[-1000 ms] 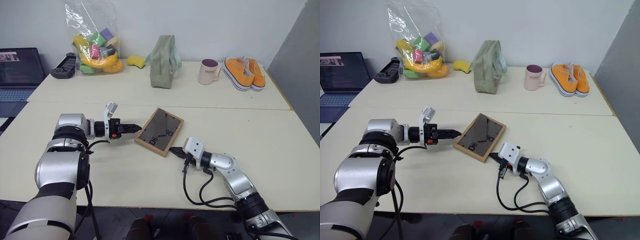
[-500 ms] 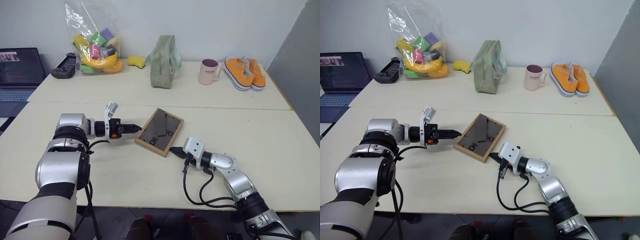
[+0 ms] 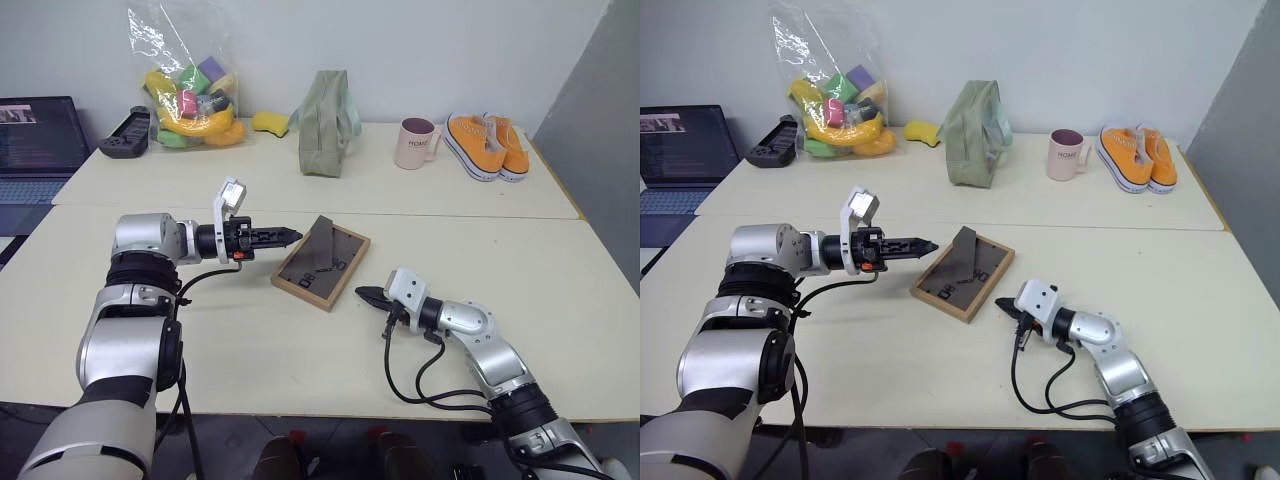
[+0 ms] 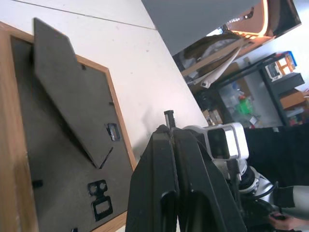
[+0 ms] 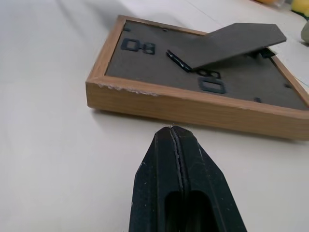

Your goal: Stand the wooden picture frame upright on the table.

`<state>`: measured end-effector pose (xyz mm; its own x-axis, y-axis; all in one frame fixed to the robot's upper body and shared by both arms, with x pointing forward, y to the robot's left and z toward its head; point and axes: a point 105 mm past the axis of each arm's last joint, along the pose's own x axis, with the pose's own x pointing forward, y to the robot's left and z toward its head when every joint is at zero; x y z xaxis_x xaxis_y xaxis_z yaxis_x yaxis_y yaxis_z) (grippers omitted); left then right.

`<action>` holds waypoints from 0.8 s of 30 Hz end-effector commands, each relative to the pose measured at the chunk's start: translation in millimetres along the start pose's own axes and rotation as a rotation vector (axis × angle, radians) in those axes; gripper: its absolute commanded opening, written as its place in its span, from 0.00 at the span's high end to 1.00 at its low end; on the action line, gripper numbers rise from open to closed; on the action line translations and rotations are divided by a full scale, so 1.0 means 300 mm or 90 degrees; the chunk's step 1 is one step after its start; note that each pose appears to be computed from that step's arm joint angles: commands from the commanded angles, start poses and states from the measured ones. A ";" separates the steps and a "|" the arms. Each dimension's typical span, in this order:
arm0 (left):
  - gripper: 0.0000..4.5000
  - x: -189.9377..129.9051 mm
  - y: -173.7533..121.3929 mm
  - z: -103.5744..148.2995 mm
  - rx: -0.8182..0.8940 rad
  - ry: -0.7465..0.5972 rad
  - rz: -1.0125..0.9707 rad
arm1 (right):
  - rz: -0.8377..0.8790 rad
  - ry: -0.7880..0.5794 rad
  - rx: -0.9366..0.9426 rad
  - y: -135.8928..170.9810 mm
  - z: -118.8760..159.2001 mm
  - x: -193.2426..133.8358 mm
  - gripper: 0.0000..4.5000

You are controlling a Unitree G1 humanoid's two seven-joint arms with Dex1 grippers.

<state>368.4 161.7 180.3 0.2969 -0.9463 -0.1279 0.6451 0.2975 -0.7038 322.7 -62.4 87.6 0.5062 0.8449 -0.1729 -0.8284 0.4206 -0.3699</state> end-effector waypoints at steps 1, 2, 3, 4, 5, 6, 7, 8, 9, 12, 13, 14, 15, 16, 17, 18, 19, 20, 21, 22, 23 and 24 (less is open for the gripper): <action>0.99 -0.020 -0.013 0.022 0.024 -0.020 0.010 | -0.005 -0.030 -0.019 -0.012 0.037 -0.011 1.00; 0.99 -0.024 -0.004 0.016 0.024 -0.017 0.019 | -0.005 -0.030 -0.020 -0.013 0.036 -0.010 1.00; 0.99 -0.030 0.006 0.011 0.025 -0.014 0.029 | -0.003 -0.030 -0.021 -0.013 0.037 -0.008 1.00; 0.99 -0.037 0.017 0.005 0.029 -0.009 0.042 | -0.002 -0.031 -0.022 -0.012 0.040 -0.005 1.00; 0.99 -0.048 0.031 0.001 0.034 -0.002 0.057 | 0.002 -0.034 -0.026 -0.009 0.047 0.000 1.00; 0.99 -0.058 0.039 -0.001 0.038 0.003 0.068 | 0.005 -0.037 -0.028 -0.005 0.052 0.004 1.00; 0.99 -0.068 0.046 -0.002 0.042 0.008 0.078 | 0.009 -0.039 -0.031 -0.001 0.056 0.008 1.00; 0.99 -0.079 0.057 0.001 0.049 0.012 0.094 | 0.012 -0.041 -0.035 0.004 0.062 0.014 1.00; 0.99 -0.088 0.068 0.005 0.054 0.015 0.109 | 0.014 -0.044 -0.037 0.008 0.066 0.020 1.00; 0.99 -0.096 0.112 0.028 0.055 -0.006 0.163 | 0.015 -0.054 -0.036 0.017 0.082 0.041 1.00; 0.99 -0.090 0.121 0.031 0.051 -0.008 0.172 | 0.015 -0.057 -0.035 0.020 0.086 0.047 1.00; 0.99 -0.082 0.126 0.031 0.050 -0.007 0.176 | 0.015 -0.059 -0.034 0.024 0.089 0.052 1.00; 0.96 -0.067 0.130 0.035 0.051 -0.007 0.178 | 0.016 -0.061 -0.034 0.031 0.092 0.056 1.00; 0.91 -0.057 0.132 0.038 0.051 -0.007 0.179 | 0.017 -0.062 -0.034 0.035 0.094 0.058 1.00; 0.91 -0.048 0.131 0.040 0.054 -0.005 0.176 | 0.017 -0.063 -0.034 0.039 0.096 0.060 1.00; 0.87 -0.038 0.129 0.042 0.056 -0.001 0.173 | 0.015 -0.064 -0.033 0.043 0.097 0.059 1.00; 0.79 -0.028 0.127 0.038 0.058 0.011 0.169 | 0.012 -0.065 -0.031 0.044 0.098 0.058 1.00; 0.77 -0.019 0.124 0.035 0.056 0.020 0.163 | 0.008 -0.065 -0.029 0.045 0.098 0.056 1.00; 0.73 -0.007 0.117 0.031 0.049 0.028 0.152 | 0.004 -0.064 -0.027 0.046 0.097 0.052 1.00; 0.73 0.003 0.113 0.028 0.044 0.034 0.145 | 0.000 -0.062 -0.026 0.047 0.096 0.047 1.00; 0.73 0.012 0.111 0.025 0.040 0.038 0.142 | -0.003 -0.061 -0.025 0.048 0.095 0.042 1.00; 0.73 0.020 0.113 0.019 0.034 0.043 0.141 | -0.007 -0.059 -0.024 0.048 0.094 0.036 1.00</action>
<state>394.6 169.9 149.4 0.3990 -0.8549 -0.3314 0.5867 0.5158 -0.6243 311.4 -37.3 94.8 0.4794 0.8700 -0.1156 -0.8315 0.4080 -0.3771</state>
